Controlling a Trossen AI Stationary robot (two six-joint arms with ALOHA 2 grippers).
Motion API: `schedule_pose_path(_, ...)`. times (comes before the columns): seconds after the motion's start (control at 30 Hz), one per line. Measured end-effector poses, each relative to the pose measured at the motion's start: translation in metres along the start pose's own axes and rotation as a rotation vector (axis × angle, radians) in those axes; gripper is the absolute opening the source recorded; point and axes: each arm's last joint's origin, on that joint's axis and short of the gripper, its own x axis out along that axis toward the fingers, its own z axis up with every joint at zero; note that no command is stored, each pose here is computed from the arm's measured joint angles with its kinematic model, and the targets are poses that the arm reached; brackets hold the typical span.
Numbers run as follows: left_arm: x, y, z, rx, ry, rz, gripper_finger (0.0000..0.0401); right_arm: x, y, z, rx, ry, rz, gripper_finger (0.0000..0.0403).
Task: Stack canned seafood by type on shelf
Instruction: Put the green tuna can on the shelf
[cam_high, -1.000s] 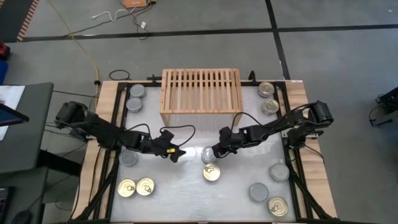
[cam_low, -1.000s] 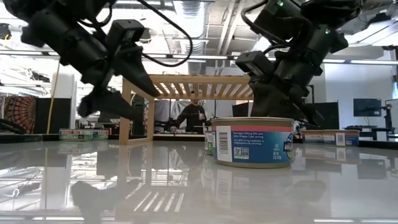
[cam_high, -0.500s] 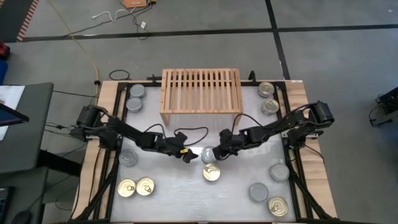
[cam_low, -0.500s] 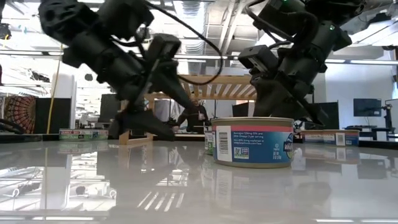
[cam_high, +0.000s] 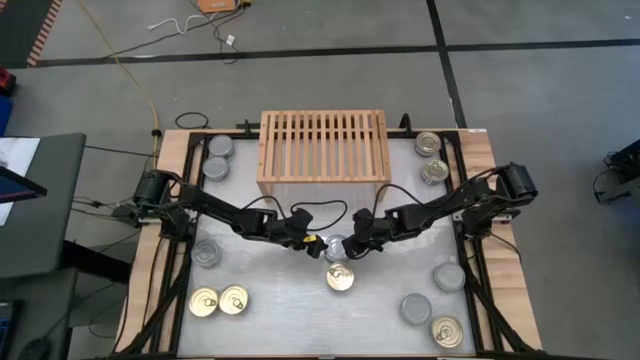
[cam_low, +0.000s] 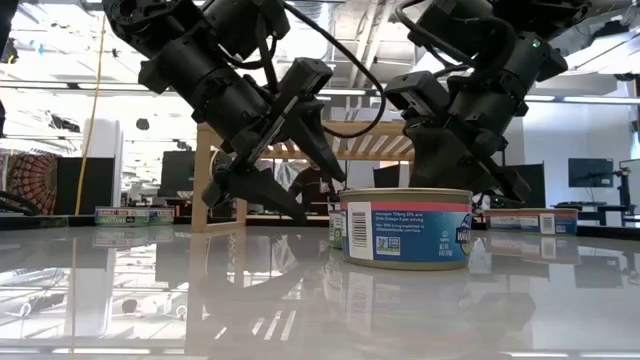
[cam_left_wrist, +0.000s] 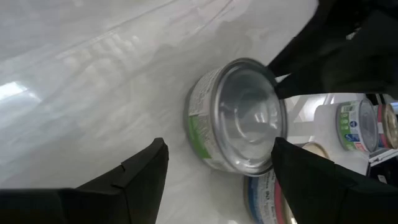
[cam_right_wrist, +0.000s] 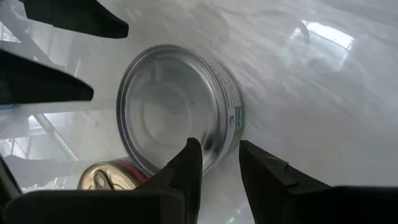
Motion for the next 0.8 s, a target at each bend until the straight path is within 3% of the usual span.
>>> schedule_pose_path(0.3,-0.0001,0.0002,-0.0002,-0.009,0.001,0.005,0.0274,0.0003,-0.0002,0.0001,-0.004,-0.001,-0.001,0.0054)
schedule_pose_path(0.8,-0.0001,0.0,-0.0008,-0.019,0.021,-0.003,0.0274,0.0002,-0.0003,0.0007,-0.004,-0.028,-0.009,0.002)
